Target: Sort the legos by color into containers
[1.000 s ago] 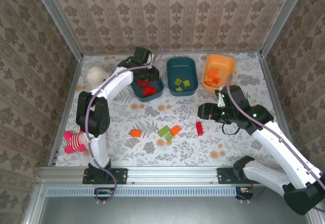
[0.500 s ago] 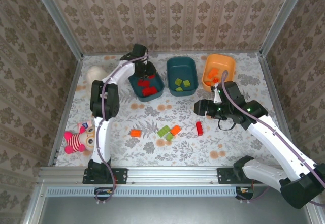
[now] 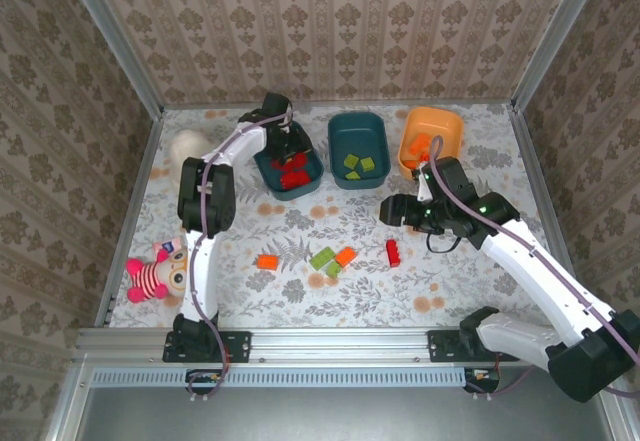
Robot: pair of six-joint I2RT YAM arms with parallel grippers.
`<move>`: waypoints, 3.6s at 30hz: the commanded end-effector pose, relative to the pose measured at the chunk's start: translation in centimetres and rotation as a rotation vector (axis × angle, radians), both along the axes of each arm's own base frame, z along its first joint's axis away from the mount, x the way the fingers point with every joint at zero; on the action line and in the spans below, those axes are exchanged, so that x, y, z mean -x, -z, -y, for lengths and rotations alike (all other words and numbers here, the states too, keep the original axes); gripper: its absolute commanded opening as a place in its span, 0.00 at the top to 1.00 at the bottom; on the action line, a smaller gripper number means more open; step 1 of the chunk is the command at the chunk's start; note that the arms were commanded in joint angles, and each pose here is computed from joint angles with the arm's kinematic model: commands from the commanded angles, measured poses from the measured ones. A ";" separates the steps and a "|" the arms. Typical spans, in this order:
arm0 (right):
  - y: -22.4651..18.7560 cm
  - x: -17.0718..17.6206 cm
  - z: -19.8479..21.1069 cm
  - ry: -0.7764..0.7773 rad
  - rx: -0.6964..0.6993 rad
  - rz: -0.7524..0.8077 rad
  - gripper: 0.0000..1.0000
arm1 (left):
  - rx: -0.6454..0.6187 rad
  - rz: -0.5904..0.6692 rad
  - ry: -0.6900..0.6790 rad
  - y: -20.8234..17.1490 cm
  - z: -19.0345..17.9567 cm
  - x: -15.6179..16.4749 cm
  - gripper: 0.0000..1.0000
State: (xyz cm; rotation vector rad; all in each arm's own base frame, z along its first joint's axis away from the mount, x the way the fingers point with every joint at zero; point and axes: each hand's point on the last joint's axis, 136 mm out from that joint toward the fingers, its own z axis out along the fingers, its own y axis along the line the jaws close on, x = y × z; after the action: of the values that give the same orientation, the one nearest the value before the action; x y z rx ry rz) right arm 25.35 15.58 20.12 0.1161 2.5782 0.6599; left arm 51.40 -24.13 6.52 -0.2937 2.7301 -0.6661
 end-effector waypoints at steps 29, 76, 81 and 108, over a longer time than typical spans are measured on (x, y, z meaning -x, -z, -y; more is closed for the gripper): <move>12.8 0.6 -16.4 -0.622 0.625 -0.245 0.03 | -0.065 0.262 -0.316 -13.6 -15.4 25.6 0.13; 7.1 -5.0 -13.5 -0.381 0.577 -0.158 0.41 | 0.005 0.240 -0.194 -11.5 -13.7 30.2 0.11; 4.8 -11.4 -10.7 -0.209 0.464 -0.109 0.42 | 0.000 0.254 -0.048 -11.0 -9.9 29.4 0.11; 12.5 -32.1 -7.3 0.093 0.191 -0.063 0.42 | -0.074 0.271 0.034 -10.6 -7.6 29.1 0.10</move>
State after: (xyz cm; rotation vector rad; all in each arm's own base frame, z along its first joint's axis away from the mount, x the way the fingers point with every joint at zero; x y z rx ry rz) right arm 57.49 22.06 8.46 0.1834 2.6346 0.3375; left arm 22.52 -17.32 16.73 -0.1104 2.5107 -0.6004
